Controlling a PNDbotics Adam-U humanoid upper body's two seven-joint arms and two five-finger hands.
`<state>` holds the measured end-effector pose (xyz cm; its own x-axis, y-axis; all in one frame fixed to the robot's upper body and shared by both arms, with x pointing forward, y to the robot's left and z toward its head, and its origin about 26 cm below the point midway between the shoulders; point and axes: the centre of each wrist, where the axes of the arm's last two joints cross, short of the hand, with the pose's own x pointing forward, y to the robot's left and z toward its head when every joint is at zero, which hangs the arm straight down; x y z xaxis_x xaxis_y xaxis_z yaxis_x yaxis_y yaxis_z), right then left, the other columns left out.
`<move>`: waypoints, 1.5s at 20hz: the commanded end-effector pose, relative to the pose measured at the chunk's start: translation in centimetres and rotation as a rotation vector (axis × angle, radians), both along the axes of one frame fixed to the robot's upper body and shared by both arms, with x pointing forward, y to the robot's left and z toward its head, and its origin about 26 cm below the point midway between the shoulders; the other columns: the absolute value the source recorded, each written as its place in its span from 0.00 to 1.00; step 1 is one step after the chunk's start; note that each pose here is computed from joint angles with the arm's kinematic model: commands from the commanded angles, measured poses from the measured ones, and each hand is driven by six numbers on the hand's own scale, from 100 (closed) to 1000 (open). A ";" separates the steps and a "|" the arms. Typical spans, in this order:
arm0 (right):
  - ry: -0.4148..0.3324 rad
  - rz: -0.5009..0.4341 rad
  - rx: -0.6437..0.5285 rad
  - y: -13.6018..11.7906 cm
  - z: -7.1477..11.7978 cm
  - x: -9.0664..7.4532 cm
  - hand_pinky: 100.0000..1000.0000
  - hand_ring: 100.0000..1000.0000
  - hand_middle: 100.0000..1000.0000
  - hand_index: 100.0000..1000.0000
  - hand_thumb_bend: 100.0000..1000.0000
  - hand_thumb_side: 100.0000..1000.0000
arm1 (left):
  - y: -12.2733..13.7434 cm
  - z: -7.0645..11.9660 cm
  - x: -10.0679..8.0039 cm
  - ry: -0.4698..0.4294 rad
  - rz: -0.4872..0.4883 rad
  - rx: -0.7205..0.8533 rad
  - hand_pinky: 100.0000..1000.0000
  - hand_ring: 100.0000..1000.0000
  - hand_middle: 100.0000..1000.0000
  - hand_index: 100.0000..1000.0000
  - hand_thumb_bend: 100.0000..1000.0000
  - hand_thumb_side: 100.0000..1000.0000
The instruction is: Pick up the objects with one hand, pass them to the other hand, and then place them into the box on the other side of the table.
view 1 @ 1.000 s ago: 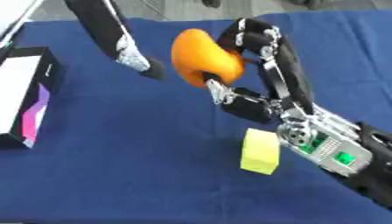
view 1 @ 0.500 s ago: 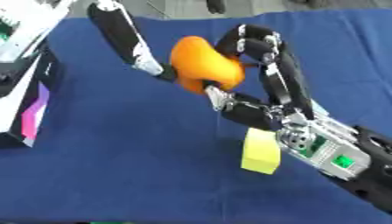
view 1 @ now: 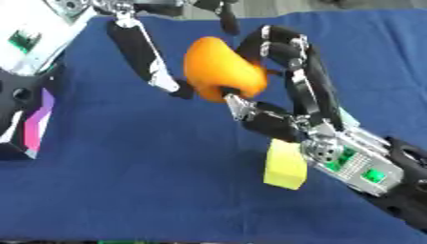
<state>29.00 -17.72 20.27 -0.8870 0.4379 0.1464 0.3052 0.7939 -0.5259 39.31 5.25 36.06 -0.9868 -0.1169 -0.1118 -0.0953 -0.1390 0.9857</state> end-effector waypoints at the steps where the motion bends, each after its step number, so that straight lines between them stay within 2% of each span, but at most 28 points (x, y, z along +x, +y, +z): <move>1: -0.023 -0.007 -0.019 -0.3 0.5 -0.1 0.33 0.32 0.45 0.47 0.00 0.00 | 0.1 0.5 -0.1 0.019 -0.028 -0.012 0.88 1.00 0.67 0.82 0.37 0.22; 4: -0.018 -0.011 -0.022 -0.3 0.4 -0.2 0.32 0.32 0.45 0.47 0.00 0.00 | -0.1 0.3 -0.3 0.065 -0.048 -0.021 0.88 1.00 0.65 0.82 0.33 0.25; 10: -0.001 -0.041 -0.030 -0.6 -0.2 -0.3 0.31 0.31 0.45 0.47 0.00 0.00 | 0.2 0.6 -0.9 0.130 -0.079 0.004 0.89 1.00 0.64 0.82 0.31 0.30; 15: 0.001 -0.047 -0.023 -0.6 -0.3 -0.3 0.31 0.31 0.45 0.47 0.00 0.00 | 0.6 1.0 -0.9 0.203 -0.075 -0.017 0.88 1.00 0.60 0.78 0.23 0.28; 16: 0.000 -0.046 -0.022 -0.6 -0.4 -0.4 0.31 0.31 0.45 0.47 0.00 0.00 | 0.7 1.0 -0.8 0.220 -0.068 -0.028 0.86 1.00 0.51 0.72 0.02 0.25; 17: -0.001 -0.043 -0.023 -0.6 -0.4 -0.4 0.31 0.31 0.45 0.47 0.00 0.00 | 0.7 0.9 -0.7 0.238 -0.060 -0.040 0.86 1.00 0.50 0.71 0.00 0.25; 20: 0.006 -0.041 -0.017 -0.6 -0.5 -0.4 0.31 0.31 0.46 0.47 0.00 0.00 | 0.7 0.7 -0.5 0.282 -0.044 -0.063 0.80 1.00 0.43 0.64 0.00 0.19; 22: 0.011 -0.038 -0.015 -0.6 -0.6 -0.4 0.31 0.32 0.46 0.48 0.00 0.00 | 0.7 0.5 -0.5 0.312 -0.038 -0.073 0.80 1.00 0.38 0.59 0.00 0.27; 25: 0.011 -0.035 -0.015 -0.6 -0.5 -0.4 0.31 0.32 0.46 0.48 0.00 0.00 | 0.5 0.5 -0.6 0.342 -0.035 -0.078 0.80 1.00 0.38 0.59 0.00 0.27; 26: 0.010 -0.035 -0.013 -0.6 -0.5 -0.4 0.32 0.33 0.47 0.49 0.00 0.00 | 0.5 0.5 -0.7 0.345 -0.034 -0.075 0.78 1.00 0.30 0.50 0.00 0.25; 28: 0.007 -0.034 -0.012 -0.7 -0.5 -0.4 0.35 0.35 0.49 0.51 0.00 0.00 | 0.3 0.4 -0.7 0.346 -0.029 -0.070 0.77 1.00 0.25 0.44 0.00 0.20; 29: 0.006 -0.034 -0.014 -0.7 -0.5 -0.4 0.37 0.37 0.51 0.54 0.08 0.00 | 0.3 0.3 -0.7 0.344 -0.028 -0.069 0.76 1.00 0.23 0.41 0.00 0.17; 30: 0.003 -0.039 -0.022 -0.8 -0.5 -0.4 0.40 0.39 0.54 0.57 0.26 0.00 | 0.3 0.3 -0.7 0.340 -0.028 -0.068 0.75 1.00 0.20 0.37 0.00 0.14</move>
